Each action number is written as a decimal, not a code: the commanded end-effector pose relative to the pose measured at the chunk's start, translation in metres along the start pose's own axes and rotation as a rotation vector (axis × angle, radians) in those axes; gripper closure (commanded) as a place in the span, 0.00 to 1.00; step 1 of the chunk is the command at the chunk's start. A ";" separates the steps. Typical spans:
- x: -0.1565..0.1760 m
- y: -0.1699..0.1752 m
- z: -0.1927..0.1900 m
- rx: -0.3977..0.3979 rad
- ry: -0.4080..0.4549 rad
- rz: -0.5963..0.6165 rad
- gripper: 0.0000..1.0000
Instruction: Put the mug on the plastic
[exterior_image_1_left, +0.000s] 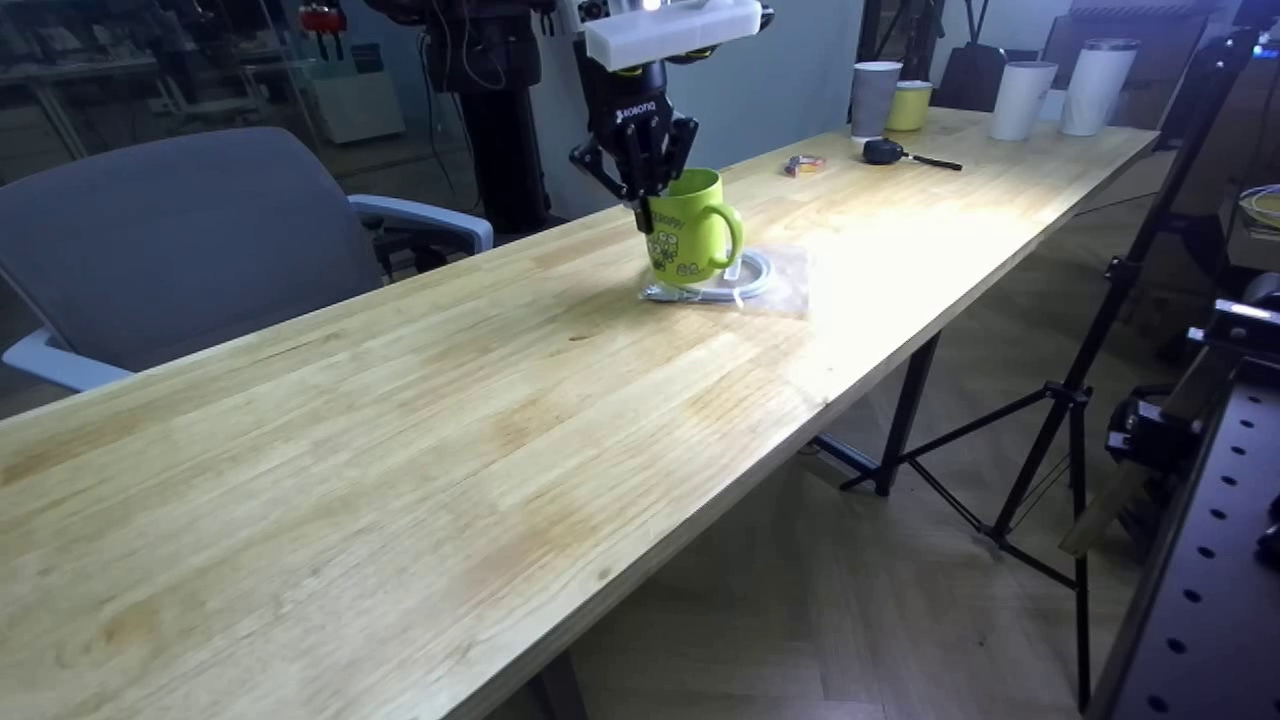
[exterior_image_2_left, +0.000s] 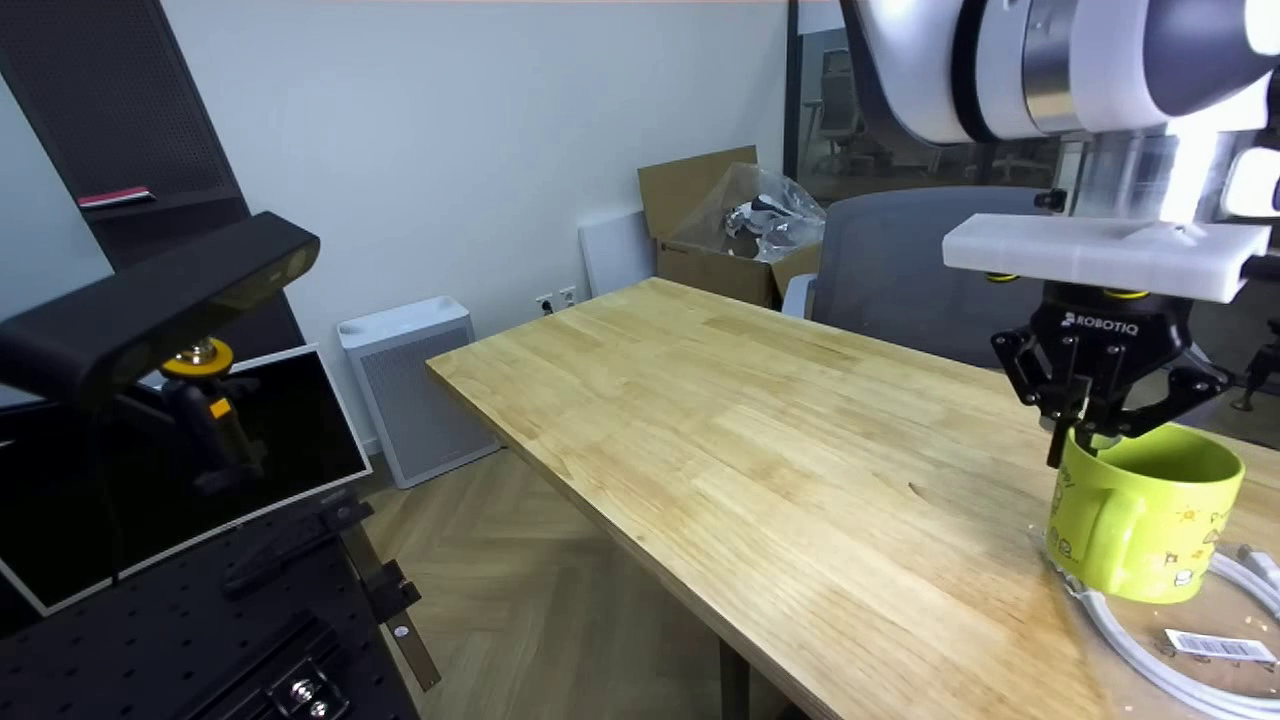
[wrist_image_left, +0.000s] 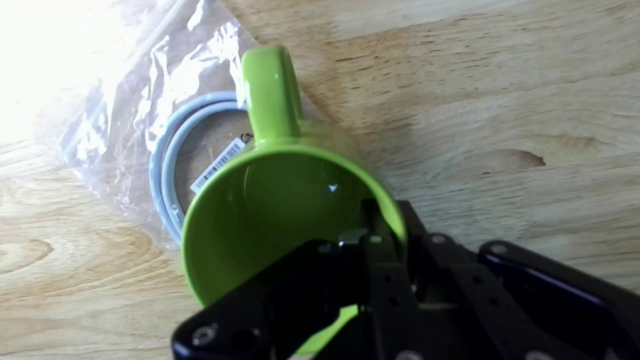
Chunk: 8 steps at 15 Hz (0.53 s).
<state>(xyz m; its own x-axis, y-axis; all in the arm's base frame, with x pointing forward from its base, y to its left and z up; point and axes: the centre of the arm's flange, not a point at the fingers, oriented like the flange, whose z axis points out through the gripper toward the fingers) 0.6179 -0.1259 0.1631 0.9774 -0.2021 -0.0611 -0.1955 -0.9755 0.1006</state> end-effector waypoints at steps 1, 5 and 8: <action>-0.020 0.003 -0.016 0.052 0.014 0.046 0.98; -0.023 0.014 -0.009 0.066 0.012 0.062 0.98; -0.022 0.027 -0.009 0.048 0.018 0.069 0.98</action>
<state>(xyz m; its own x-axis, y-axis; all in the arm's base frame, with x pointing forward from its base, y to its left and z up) 0.5993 -0.1370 0.1588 0.9636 -0.2604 -0.0598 -0.2573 -0.9648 0.0551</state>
